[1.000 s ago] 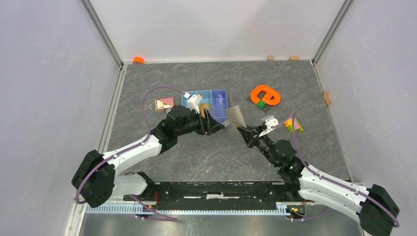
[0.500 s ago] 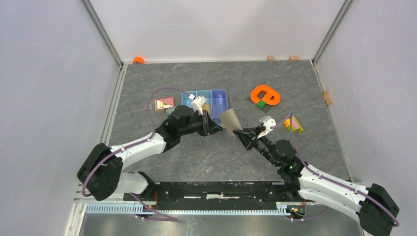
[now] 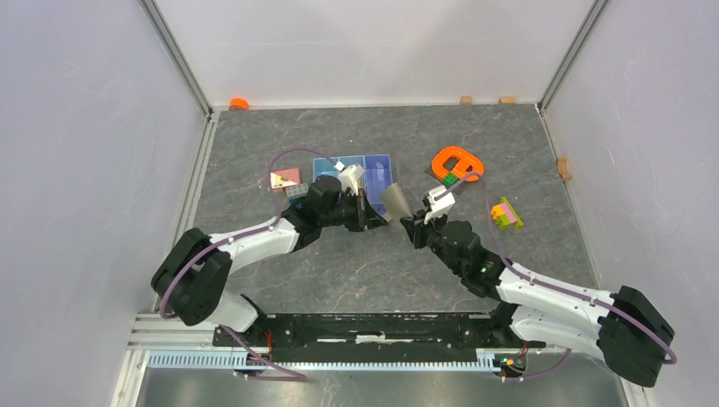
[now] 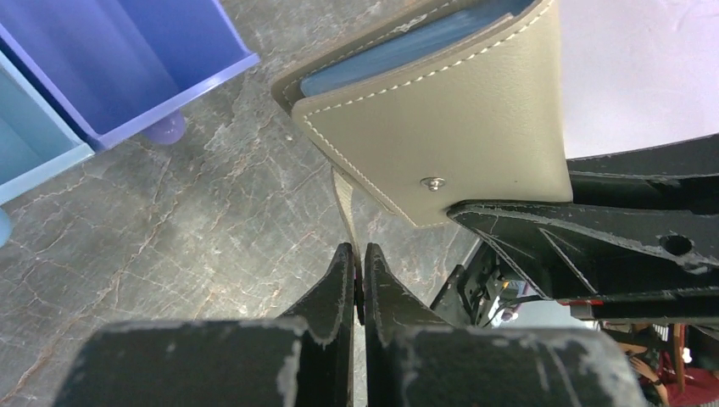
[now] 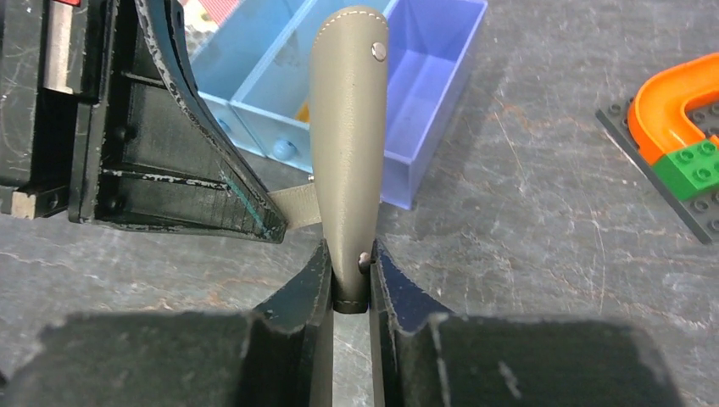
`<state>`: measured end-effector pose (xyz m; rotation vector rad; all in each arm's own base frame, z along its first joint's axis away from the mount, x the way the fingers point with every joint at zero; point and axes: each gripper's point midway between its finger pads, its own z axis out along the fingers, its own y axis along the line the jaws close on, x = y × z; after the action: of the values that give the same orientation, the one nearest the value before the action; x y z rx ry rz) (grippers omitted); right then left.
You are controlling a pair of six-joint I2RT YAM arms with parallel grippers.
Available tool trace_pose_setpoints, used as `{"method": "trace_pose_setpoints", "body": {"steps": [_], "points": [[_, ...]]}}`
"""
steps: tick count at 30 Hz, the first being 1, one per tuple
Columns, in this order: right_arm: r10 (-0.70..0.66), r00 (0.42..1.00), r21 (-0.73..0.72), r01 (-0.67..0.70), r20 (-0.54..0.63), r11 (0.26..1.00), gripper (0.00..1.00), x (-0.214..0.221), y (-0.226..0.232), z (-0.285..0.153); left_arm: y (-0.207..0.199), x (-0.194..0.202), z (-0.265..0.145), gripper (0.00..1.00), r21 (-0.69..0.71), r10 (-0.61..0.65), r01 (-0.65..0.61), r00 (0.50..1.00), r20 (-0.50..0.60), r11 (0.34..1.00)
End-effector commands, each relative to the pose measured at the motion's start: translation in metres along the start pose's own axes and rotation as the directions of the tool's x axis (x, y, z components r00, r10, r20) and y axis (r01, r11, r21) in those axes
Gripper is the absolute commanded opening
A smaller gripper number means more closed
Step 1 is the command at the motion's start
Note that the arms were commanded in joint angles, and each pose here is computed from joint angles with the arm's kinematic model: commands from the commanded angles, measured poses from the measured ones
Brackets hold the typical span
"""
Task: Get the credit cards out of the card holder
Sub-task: Open the card holder at the center of the board.
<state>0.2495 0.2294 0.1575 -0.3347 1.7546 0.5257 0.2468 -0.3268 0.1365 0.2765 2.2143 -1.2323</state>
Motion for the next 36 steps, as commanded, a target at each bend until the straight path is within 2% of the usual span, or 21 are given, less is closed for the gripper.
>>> {"method": "trace_pose_setpoints", "body": {"steps": [1,2,3,4,7,8,14,18,21,23,28,30,32,36], "points": [[-0.080,0.993,0.159,0.093,-0.088,0.983,0.20,0.012,-0.031,0.004,-0.007,0.013,0.007,0.02,0.048,0.002,0.003,0.996,-0.086,0.999],[-0.080,0.990,0.169,0.100,-0.117,0.981,0.27,0.019,-0.034,0.004,-0.006,0.017,0.007,0.02,0.047,0.004,0.001,0.995,-0.103,0.999],[-0.075,0.988,0.167,0.097,-0.135,0.981,0.28,0.024,-0.034,0.004,-0.004,0.020,0.006,0.02,0.041,0.013,-0.008,0.993,-0.117,0.999],[-0.075,0.986,0.152,0.097,-0.147,0.984,0.34,0.028,-0.032,0.003,-0.001,0.023,0.006,0.02,0.013,0.023,-0.021,0.991,-0.131,1.000],[-0.057,0.986,0.124,0.077,-0.158,0.989,0.74,0.035,-0.027,0.004,0.011,0.032,0.003,0.02,-0.114,0.086,-0.108,0.979,-0.186,0.988],[-0.052,0.986,0.138,0.074,-0.160,0.988,0.78,0.037,-0.029,0.005,0.014,0.035,0.003,0.02,-0.141,0.101,-0.130,0.974,-0.201,0.981],[-0.090,0.970,0.160,0.128,-0.224,0.979,0.85,0.055,-0.035,0.012,0.019,0.048,0.009,0.02,-0.147,0.110,-0.153,0.958,-0.264,0.977],[-0.120,0.965,0.138,0.155,-0.232,0.978,0.86,0.058,-0.034,0.012,0.017,0.045,0.008,0.02,-0.144,0.119,-0.160,0.960,-0.255,0.977],[-0.126,0.971,0.145,0.157,-0.204,0.977,0.82,0.053,-0.037,0.009,0.024,0.043,0.004,0.02,-0.186,0.123,-0.172,0.961,-0.246,0.968],[-0.138,0.971,0.100,0.159,-0.193,0.982,0.79,0.052,-0.030,0.010,0.031,0.044,0.003,0.02,-0.219,0.124,-0.182,0.959,-0.255,0.959],[-0.188,0.949,0.002,0.195,-0.255,0.981,0.73,0.066,-0.014,0.019,0.039,0.052,0.007,0.02,-0.241,0.101,-0.178,0.948,-0.301,0.954],[-0.211,0.938,-0.080,0.197,-0.276,0.977,0.75,0.072,-0.001,0.022,0.039,0.053,0.008,0.02,-0.235,0.099,-0.176,0.946,-0.308,0.956],[-0.217,0.938,-0.149,0.182,-0.270,0.972,0.82,0.077,0.011,0.022,0.041,0.053,0.007,0.02,-0.248,0.103,-0.184,0.946,-0.307,0.951],[-0.218,0.933,-0.131,0.187,-0.287,0.973,0.84,0.082,0.006,0.023,0.050,0.053,0.006,0.02,-0.285,0.102,-0.198,0.942,-0.319,0.938]]}}
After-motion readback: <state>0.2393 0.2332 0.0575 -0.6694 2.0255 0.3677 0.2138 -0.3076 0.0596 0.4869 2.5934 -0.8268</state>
